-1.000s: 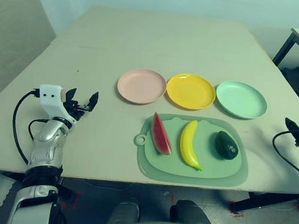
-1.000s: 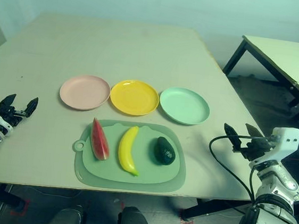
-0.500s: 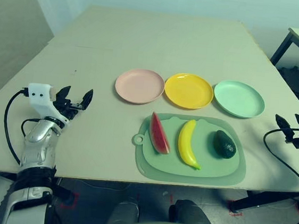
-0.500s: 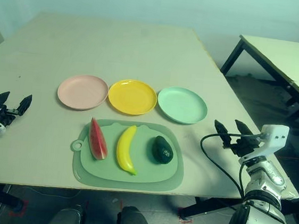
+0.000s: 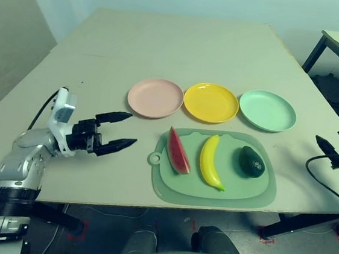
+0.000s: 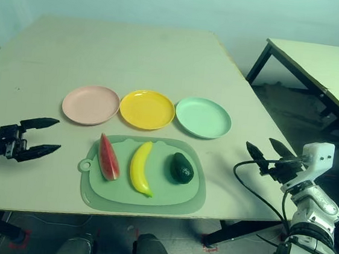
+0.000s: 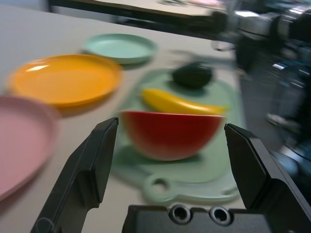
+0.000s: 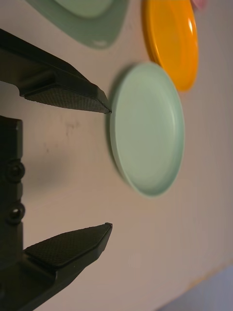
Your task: Place the fruits into color-matched plates.
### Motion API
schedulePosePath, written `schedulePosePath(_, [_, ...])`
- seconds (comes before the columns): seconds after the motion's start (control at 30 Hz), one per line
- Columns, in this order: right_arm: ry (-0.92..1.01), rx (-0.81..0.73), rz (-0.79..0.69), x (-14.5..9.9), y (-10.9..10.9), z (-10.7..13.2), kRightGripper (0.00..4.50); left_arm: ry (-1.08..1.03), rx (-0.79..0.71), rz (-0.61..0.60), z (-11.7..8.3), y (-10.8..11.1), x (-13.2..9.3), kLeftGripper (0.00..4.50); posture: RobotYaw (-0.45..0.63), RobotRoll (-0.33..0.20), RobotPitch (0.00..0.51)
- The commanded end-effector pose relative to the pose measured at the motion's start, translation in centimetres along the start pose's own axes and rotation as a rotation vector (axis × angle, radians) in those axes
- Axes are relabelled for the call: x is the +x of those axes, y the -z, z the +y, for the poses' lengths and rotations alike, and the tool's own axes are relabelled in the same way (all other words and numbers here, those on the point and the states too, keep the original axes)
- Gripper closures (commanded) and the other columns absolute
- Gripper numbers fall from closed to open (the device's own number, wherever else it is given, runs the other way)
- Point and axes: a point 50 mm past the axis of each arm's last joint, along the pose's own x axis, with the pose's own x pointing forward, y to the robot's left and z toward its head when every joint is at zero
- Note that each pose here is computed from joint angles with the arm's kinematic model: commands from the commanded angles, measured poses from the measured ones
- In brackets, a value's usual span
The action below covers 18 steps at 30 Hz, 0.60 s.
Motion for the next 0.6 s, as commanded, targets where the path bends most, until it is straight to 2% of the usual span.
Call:
schedulePosePath(0.03, [-0.11, -0.076, 0.095, 0.5, -1.4, 0.4, 0.0, 0.045, 0.013, 0.044, -0.2, 0.3, -0.1, 0.07, -0.16, 0.0, 0.014])
schedulePosePath(0.1, [-0.202, -0.116, 0.145, 1.3, -3.2, 1.1, 0.0, 0.041, 0.015, 0.052, -0.1, 0.4, -0.5, 0.07, -0.16, 0.0, 0.017])
schedulePosePath(0.23, [-0.406, -0.258, 0.347, 2.9, -7.3, 3.1, 0.0, 0.034, 0.014, 0.071, 0.2, 0.8, -1.2, 0.07, -0.17, 0.0, 0.024])
schedulePosePath(0.3, [-0.553, -0.317, 0.424, 4.0, -10.0, 5.0, 0.0, 0.034, 0.013, 0.08, 0.4, 0.9, -1.5, 0.07, -0.18, 0.0, 0.035])
schedulePosePath(0.4, [-0.74, -0.427, 0.459, 5.6, -13.3, 7.7, 0.0, 0.037, 0.012, 0.087, 0.4, 1.1, -1.5, 0.07, -0.18, 0.0, 0.045])
schedulePosePath(0.47, [-0.865, -0.607, 0.486, 6.4, -14.3, 9.3, 0.0, 0.041, 0.012, 0.093, 0.4, 1.3, -1.4, 0.07, -0.18, 0.0, 0.047])
schedulePosePath(0.6, [-1.071, -0.935, 0.478, 8.0, -14.6, 11.5, 0.0, 0.05, 0.01, 0.104, 0.3, 1.4, -1.3, 0.07, -0.17, 0.0, 0.05])
